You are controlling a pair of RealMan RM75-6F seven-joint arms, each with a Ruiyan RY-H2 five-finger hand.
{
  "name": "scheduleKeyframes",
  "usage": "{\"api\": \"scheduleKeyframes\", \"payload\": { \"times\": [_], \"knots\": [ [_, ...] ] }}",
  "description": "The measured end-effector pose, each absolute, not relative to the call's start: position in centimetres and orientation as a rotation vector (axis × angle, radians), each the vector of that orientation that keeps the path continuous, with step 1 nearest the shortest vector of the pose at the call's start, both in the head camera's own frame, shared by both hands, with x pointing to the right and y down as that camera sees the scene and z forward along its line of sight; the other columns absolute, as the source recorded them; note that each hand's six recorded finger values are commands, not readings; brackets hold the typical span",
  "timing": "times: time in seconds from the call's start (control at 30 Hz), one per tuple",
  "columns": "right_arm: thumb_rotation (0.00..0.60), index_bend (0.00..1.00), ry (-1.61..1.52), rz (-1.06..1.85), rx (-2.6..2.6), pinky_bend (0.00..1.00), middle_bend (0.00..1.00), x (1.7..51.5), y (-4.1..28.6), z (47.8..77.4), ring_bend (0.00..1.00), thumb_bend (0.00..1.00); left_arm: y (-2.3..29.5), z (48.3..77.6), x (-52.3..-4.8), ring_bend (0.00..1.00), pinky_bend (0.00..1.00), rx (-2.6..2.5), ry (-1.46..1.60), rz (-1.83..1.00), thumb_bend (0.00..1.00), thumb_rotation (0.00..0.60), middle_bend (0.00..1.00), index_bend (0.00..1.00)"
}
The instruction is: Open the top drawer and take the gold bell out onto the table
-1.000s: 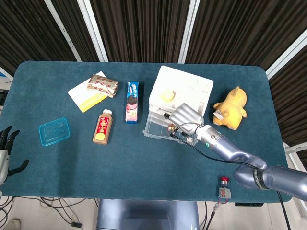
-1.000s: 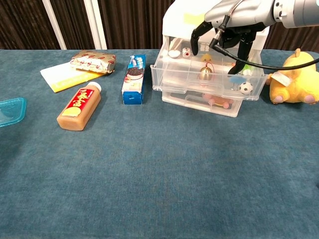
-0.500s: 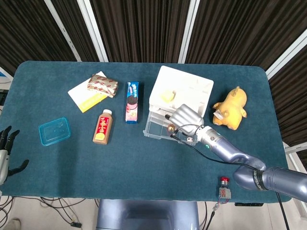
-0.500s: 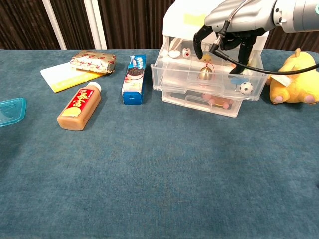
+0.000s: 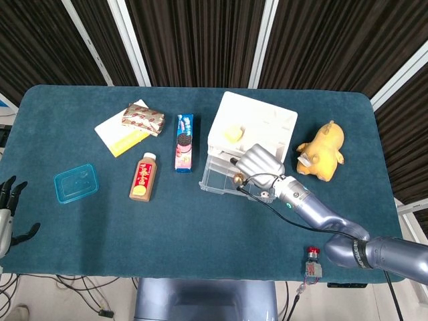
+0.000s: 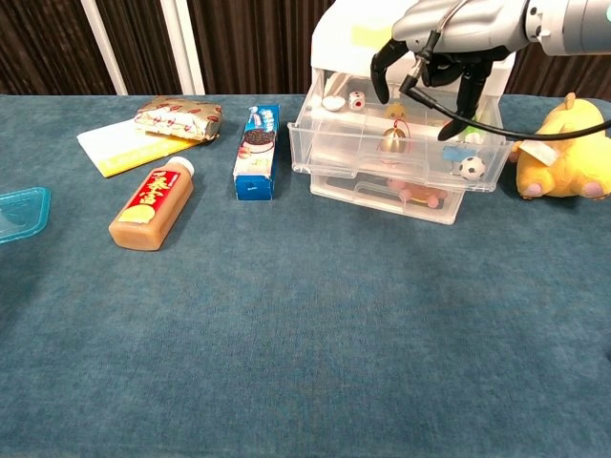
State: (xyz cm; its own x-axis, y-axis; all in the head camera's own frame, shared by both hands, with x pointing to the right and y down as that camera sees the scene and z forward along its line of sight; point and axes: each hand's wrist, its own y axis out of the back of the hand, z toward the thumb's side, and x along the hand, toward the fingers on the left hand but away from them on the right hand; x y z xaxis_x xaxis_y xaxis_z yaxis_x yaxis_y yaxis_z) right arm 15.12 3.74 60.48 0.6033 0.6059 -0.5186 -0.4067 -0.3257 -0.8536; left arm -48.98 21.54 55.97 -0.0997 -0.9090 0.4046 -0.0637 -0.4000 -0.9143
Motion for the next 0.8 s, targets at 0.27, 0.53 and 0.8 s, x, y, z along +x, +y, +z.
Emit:
{"api": "scheduleKeyframes", "payload": {
  "times": [0.27,0.53,0.8],
  "knots": [
    [0.600,0.38,-0.157,1.023,-1.612,1.00,1.00,14.8,4.3,60.3,1.00,0.19,21.5,56.0,-49.0,0.00,0.00,-1.489,1.100,-1.580,0.19,0.600,0.00,0.10],
    [0.600,0.39,-0.134,1.039,-1.593,1.00,1.00,14.7,4.6,60.7,1.00,0.19,21.6,56.0,-49.0,0.00,0.00,-1.490,1.099,-1.581,0.19,0.600,0.00,0.10],
    [0.600,0.39,-0.129,1.047,-1.589,1.00,1.00,14.4,4.9,61.2,1.00,0.19,21.6,56.0,-49.0,0.00,0.00,-1.492,1.097,-1.582,0.19,0.600,0.00,0.10]
  ]
}}
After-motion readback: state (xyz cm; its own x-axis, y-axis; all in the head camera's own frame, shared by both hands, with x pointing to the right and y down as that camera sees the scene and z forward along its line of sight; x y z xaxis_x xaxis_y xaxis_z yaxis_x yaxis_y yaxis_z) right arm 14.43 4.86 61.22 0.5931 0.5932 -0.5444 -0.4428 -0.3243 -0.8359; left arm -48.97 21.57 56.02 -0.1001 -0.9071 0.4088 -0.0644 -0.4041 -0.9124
